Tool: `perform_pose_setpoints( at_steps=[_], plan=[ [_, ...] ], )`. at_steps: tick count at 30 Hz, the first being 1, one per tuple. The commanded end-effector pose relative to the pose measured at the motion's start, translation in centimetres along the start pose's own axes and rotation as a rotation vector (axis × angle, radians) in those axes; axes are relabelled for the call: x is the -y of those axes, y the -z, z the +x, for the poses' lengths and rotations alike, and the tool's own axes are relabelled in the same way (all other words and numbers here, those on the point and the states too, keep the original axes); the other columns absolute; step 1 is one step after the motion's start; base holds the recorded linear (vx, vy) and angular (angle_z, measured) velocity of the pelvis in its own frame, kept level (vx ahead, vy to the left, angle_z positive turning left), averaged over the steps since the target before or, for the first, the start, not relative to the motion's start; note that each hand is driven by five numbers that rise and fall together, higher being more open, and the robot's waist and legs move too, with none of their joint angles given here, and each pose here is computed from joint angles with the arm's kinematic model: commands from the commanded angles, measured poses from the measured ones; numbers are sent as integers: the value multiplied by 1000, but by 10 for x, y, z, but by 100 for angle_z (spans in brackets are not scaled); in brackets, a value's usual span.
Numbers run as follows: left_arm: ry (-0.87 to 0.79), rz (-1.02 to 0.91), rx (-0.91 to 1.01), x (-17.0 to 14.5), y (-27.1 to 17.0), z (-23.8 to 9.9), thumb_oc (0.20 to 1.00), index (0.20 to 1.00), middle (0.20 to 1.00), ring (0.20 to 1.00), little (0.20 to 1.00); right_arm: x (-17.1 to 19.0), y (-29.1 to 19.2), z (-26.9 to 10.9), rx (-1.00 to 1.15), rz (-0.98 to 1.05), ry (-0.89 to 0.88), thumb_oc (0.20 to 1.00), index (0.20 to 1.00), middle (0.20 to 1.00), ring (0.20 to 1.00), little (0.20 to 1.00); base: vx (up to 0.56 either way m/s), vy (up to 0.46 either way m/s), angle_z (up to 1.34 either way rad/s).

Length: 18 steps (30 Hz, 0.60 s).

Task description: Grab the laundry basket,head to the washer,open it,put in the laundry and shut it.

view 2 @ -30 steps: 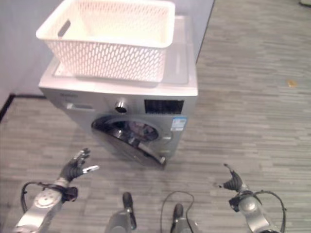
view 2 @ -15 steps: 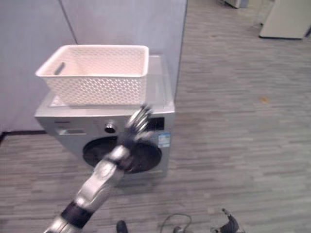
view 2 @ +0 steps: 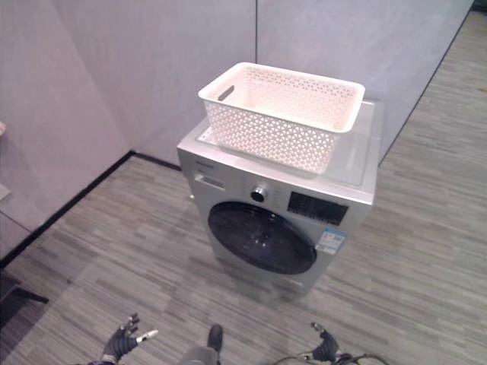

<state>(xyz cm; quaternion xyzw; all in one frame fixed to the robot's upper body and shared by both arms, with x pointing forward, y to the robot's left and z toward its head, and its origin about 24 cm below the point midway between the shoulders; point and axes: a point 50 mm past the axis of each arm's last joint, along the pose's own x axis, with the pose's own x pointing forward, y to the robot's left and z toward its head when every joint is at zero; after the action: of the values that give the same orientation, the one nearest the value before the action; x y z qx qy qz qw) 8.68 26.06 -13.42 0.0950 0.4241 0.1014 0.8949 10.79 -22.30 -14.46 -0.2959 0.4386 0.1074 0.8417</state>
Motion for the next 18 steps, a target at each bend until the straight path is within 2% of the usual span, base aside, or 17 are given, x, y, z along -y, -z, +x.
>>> perform_pose_setpoints(
  at_steps=[1, 4, 10, 18],
  plan=[
    [-105, 48, 80, -18, -31, 14, 1000, 1000, 1000, 1000, 1000, -1, -14, 2, 62, -8, 36, 1000, 1000, 1000, 1000, 1000, -29, -32, 14],
    [-113, 3, -35, -6, -11, 15, 1000, 1000, 1000, 1000, 1000, -15, 1, 2, -43, -31, 3, 1000, 1000, 1000, 1000, 1000, -5, -30, 13],
    [-38, 88, -44, 10, -10, 15, 1000, 1000, 1000, 1000, 1000, -33, 20, -3, -161, -40, -69, 1000, 1000, 1000, 1000, 1000, 10, -21, 13],
    [11, 140, -87, 19, -2, 14, 1000, 1000, 1000, 1000, 1000, -40, 23, -4, -187, -47, -116, 1000, 1000, 1000, 1000, 1000, 0, 0, 0]
  ],
)
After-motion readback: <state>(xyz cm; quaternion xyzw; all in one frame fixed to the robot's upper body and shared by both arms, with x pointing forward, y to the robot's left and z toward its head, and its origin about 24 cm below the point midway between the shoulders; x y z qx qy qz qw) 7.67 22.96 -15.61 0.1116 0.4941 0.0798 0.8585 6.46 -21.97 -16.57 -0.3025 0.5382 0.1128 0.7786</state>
